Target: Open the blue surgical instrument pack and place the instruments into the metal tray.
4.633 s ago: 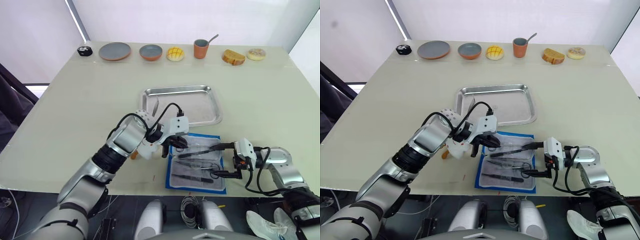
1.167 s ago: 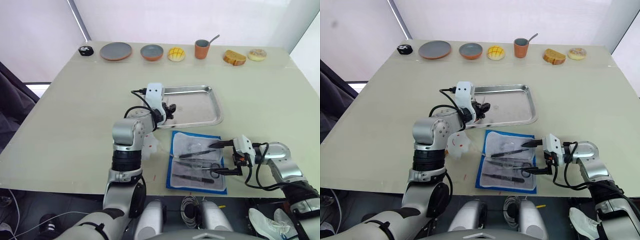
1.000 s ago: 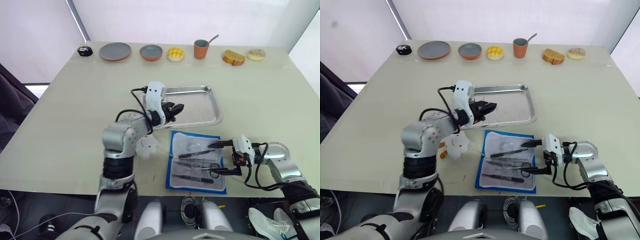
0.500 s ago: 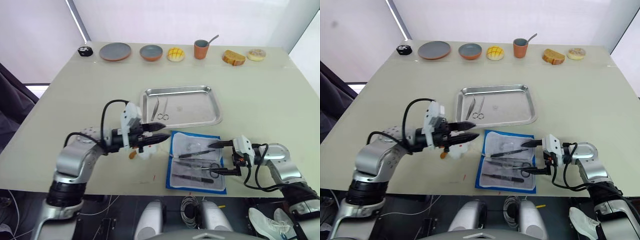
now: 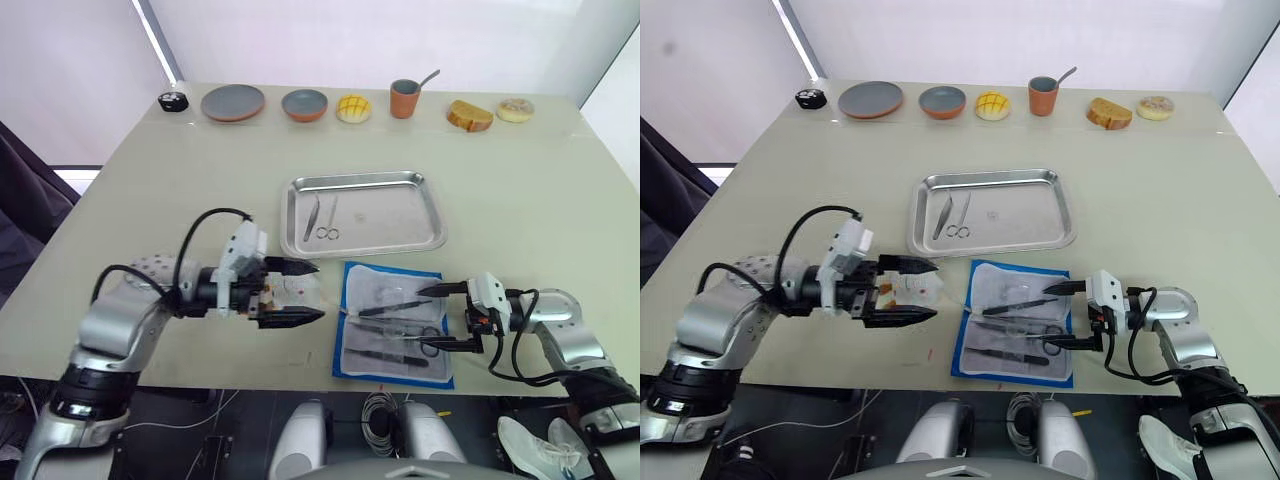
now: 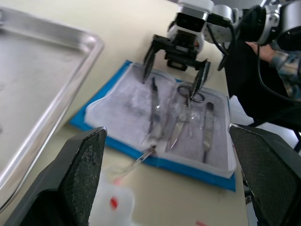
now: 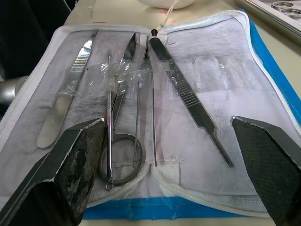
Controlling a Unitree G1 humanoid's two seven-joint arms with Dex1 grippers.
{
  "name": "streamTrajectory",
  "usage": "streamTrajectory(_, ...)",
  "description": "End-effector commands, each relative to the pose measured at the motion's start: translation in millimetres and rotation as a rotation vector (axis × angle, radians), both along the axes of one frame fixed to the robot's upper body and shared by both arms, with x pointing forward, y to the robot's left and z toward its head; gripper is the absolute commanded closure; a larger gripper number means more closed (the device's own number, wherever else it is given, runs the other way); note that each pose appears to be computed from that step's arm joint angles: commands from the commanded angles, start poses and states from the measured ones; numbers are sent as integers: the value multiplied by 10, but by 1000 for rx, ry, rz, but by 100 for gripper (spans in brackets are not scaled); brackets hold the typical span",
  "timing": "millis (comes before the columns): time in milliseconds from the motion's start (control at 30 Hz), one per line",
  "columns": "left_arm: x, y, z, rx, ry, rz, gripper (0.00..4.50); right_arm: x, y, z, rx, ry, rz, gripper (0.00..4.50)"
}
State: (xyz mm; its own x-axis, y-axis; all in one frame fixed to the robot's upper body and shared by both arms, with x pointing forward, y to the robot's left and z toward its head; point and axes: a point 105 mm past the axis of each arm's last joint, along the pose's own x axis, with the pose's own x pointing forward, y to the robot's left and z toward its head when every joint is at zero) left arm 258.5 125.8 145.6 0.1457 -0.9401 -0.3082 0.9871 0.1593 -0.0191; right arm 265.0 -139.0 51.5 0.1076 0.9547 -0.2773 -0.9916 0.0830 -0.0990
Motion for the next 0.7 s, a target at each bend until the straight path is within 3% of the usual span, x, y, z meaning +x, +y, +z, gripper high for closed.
streamTrajectory(33,101,-180,-31,68,-51,-2,5,-126,-17,-227,-39,102,-9,0)
streamTrajectory(133,170,-279,-42,74,-51,-11,76,-143,-6,-224,-33,102,-14,0)
streamTrajectory(233,225,-308,-123,133,-79,-31,195,-157,-8,-230,-33,102,-20,0)
streamTrajectory(500,222,-412,-410,236,-128,-106,195,-150,10,-232,-29,96,-33,0)
streamTrajectory(700,233,-510,-496,261,-159,-123,195,-143,9,-233,-30,97,-40,0)
